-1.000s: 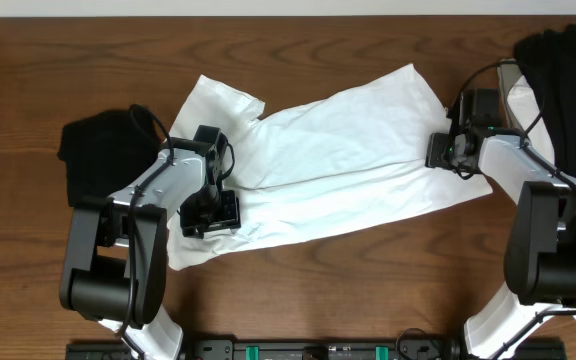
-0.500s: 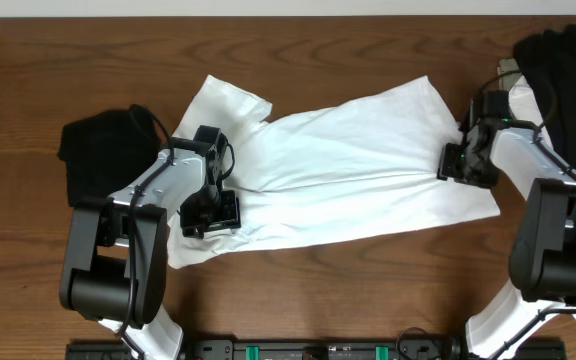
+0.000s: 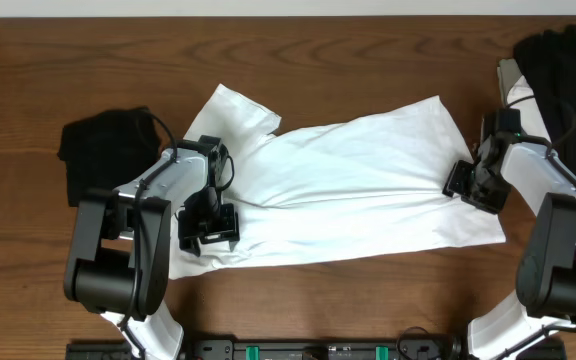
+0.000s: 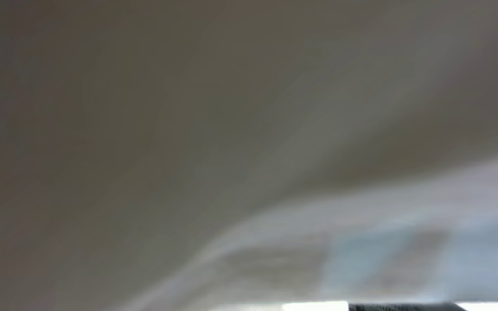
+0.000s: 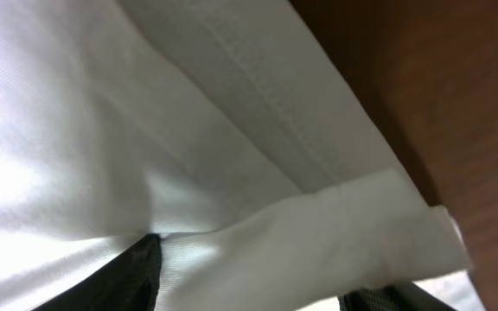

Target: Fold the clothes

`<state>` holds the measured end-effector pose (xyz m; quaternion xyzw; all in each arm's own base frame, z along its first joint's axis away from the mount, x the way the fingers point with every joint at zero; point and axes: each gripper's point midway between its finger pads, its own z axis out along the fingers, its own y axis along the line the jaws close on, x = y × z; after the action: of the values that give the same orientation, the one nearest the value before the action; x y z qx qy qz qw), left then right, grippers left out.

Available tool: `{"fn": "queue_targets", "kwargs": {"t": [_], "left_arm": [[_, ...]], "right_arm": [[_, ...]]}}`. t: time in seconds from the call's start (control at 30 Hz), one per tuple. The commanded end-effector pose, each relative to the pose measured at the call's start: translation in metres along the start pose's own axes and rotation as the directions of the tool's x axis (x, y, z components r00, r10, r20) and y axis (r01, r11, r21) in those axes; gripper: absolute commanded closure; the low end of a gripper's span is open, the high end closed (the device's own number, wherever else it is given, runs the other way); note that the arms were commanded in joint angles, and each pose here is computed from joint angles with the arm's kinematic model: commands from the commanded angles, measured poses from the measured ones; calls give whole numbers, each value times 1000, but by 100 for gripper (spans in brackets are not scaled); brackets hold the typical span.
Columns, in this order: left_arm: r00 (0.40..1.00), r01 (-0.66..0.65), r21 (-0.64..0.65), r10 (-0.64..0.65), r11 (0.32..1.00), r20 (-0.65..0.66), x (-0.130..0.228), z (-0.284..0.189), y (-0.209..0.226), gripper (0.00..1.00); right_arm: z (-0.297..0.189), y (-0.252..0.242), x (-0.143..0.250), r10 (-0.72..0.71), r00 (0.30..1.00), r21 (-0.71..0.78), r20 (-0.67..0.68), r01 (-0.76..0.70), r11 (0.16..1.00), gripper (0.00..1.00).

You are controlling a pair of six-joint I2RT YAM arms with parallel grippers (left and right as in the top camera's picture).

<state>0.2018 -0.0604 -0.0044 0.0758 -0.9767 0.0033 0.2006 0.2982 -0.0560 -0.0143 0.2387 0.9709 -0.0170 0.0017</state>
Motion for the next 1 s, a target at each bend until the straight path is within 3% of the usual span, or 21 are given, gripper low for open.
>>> {"fn": "queue_targets", "kwargs": {"t": [0.0,0.23,0.57,0.97], "left_arm": [[999,0,-122,-5,993,-38,7,13,23,33],[1000,1,-111,-1,994,-7,-1,13,20,33],[997,1,-79,5,997,83,-23,13,13,33],[986,-3,-51,11,999,164,-43,11,5,32]], "right_arm": [[63,-64,122,87,924,266,-371,16,964,36],[67,-56,132,94,914,219,-394,-6,976,35],[72,-35,116,29,934,94,-356,6,996,32],[14,-20,74,-4,994,-13,-113,2,1000,30]]}}
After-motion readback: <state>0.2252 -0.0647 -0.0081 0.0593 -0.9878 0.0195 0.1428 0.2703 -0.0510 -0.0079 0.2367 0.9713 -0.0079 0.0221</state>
